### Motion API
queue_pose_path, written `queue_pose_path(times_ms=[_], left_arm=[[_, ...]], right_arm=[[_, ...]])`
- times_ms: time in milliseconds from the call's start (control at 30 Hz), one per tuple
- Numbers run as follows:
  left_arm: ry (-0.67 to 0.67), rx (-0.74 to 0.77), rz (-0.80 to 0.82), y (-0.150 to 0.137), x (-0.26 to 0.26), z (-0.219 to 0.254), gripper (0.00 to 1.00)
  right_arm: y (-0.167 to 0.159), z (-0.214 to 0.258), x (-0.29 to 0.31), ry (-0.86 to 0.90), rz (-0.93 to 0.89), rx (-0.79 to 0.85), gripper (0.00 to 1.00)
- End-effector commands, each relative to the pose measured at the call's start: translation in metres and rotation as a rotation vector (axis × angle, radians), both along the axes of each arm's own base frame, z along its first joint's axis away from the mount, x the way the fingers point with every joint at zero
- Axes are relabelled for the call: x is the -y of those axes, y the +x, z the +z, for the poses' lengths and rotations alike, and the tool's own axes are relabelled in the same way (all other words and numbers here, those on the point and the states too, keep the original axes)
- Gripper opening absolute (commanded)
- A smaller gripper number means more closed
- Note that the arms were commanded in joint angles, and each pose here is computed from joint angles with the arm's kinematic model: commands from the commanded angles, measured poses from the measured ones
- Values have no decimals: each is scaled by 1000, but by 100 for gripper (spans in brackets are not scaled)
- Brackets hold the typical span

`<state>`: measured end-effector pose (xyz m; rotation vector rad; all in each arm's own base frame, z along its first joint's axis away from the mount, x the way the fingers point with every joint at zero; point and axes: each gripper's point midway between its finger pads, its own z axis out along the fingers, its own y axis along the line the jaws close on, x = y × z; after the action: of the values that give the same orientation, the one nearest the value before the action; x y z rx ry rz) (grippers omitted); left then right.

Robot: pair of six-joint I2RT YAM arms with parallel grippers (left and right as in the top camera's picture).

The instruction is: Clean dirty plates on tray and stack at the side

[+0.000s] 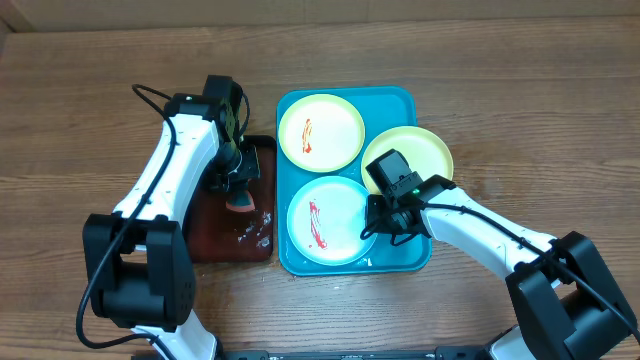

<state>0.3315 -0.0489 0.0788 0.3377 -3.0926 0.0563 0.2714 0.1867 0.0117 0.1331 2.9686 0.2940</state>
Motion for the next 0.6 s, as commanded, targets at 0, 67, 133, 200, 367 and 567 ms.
queue_pose_path(times_ms=[0,67,133,200,367,567], left_arm=[[-63,19,18,1,13,10,4],[-143,19,16,2,27,12,4],[-179,22,8,3,36,13,4],[-180,32,-20,3,45,14,4],[-188,78,-92,5,84,10,4],[-251,117,-151,1,150,-4,4]], right_arm=[[-2,-15,18,-73,-152,-34,4],[-3,-15,17,-64,-194,-45,4],[-2,-15,18,-65,-203,-41,4],[-1,-15,20,-78,-205,-32,4],[0,-15,20,-90,-129,-17,4],[0,-15,20,-103,-54,-8,4]])
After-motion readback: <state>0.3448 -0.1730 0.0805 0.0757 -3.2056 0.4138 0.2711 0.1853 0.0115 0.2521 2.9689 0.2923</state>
